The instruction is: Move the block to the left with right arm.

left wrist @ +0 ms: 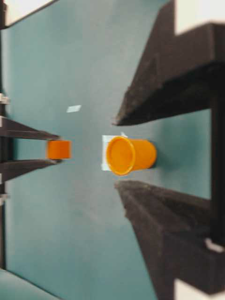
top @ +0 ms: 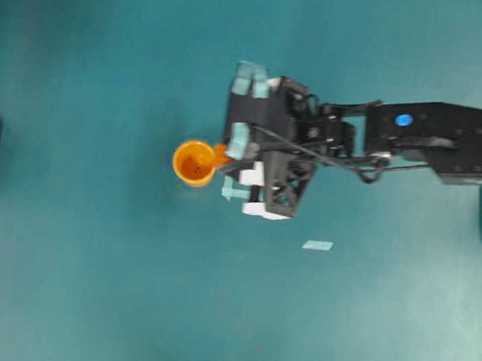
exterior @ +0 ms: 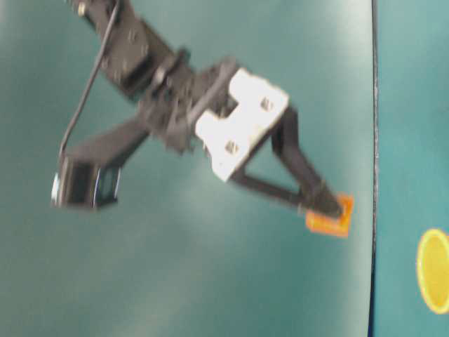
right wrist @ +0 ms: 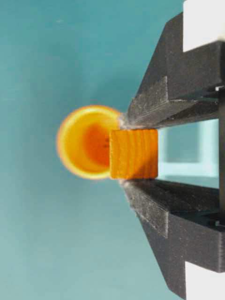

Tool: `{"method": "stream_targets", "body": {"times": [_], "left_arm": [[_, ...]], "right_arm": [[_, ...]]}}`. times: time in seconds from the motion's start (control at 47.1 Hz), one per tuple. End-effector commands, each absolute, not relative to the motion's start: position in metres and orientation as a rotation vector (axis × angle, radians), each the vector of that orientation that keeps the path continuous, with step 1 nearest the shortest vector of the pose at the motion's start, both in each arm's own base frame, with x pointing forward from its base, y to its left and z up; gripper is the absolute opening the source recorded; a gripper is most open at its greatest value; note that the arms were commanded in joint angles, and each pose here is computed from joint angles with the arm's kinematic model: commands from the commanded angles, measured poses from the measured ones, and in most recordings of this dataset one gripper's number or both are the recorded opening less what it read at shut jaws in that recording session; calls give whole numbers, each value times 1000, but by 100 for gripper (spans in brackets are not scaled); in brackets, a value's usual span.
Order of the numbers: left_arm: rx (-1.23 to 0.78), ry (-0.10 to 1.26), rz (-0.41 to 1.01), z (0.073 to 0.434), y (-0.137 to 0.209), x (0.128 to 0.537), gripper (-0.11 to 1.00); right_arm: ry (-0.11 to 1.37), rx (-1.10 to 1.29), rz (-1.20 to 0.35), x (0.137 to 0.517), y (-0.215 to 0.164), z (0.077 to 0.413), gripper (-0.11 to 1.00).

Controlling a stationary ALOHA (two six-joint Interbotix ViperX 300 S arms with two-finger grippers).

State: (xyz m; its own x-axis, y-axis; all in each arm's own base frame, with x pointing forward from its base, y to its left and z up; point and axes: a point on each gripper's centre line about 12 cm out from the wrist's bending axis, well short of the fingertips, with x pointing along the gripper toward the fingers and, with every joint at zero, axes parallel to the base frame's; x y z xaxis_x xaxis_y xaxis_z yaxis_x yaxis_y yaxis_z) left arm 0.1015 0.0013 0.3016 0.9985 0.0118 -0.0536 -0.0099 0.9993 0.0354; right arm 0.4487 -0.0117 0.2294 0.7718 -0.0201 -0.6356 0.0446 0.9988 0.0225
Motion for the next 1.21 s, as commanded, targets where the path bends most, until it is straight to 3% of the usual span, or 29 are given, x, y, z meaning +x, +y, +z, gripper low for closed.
{"method": "stream_targets", "body": {"times": [0.0, 0.488, 1.188], "left_arm": [[37, 12, 12, 314, 1, 100, 48], [35, -1, 12, 317, 1, 99, 48], [37, -11, 12, 319, 1, 98, 48]], "right_arm": [[609, 34, -31, 467, -11, 256, 39], [514, 6, -37, 538, -17, 269, 39], [426, 4, -35, 580, -18, 258, 39]]}}
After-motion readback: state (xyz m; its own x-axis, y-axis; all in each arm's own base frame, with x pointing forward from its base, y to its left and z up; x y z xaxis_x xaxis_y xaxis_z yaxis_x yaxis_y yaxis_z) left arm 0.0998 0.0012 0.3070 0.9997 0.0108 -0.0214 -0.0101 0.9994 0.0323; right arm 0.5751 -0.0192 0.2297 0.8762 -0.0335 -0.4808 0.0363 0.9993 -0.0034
